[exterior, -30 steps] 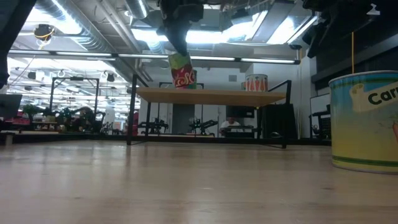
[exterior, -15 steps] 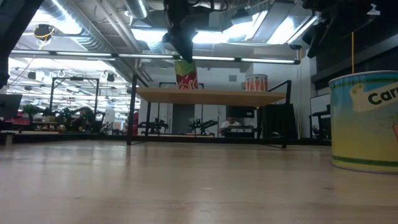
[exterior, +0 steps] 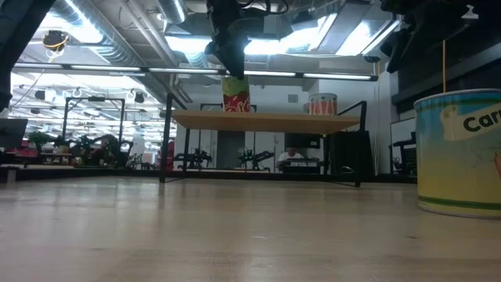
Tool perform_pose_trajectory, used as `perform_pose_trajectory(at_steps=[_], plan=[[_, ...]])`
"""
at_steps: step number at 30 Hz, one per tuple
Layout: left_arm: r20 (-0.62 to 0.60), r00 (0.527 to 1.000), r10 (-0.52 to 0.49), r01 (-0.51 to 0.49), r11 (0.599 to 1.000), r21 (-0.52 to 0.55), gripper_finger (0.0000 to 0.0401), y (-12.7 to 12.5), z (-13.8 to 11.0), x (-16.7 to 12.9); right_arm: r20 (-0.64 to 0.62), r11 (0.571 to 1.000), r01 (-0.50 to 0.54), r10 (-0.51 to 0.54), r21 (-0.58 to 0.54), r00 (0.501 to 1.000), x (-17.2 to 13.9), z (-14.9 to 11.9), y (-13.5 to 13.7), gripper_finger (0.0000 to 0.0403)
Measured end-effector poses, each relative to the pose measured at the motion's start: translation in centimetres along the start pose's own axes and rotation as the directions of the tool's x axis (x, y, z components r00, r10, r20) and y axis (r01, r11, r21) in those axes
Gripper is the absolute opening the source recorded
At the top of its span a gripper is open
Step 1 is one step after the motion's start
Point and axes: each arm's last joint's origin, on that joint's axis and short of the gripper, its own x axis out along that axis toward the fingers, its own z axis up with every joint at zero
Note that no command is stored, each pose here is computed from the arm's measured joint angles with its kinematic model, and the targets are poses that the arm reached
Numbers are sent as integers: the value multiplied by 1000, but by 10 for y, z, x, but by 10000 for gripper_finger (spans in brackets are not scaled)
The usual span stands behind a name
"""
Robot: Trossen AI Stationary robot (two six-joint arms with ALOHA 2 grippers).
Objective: Pick and place cans onto a shelf
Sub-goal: Put the green canned vegetable on the shelf, then put the canned carrots on the shelf
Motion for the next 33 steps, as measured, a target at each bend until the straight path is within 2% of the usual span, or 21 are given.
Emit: perform_pose_trajectory(at_steps=[14, 28, 33], plan=[[2, 1000, -3, 3, 1000, 6, 98, -3, 0, 0, 0, 1000, 0, 0, 0, 1000, 0, 0, 0, 208], [-1, 1000, -3, 3, 1000, 8, 97, -3, -1, -1, 0, 1000, 0, 0, 0, 1000, 0, 0, 0, 208], [22, 1000, -5, 5, 1000, 3, 96, -1, 3, -10, 0, 1000, 0, 0, 0, 1000, 0, 0, 0, 208]])
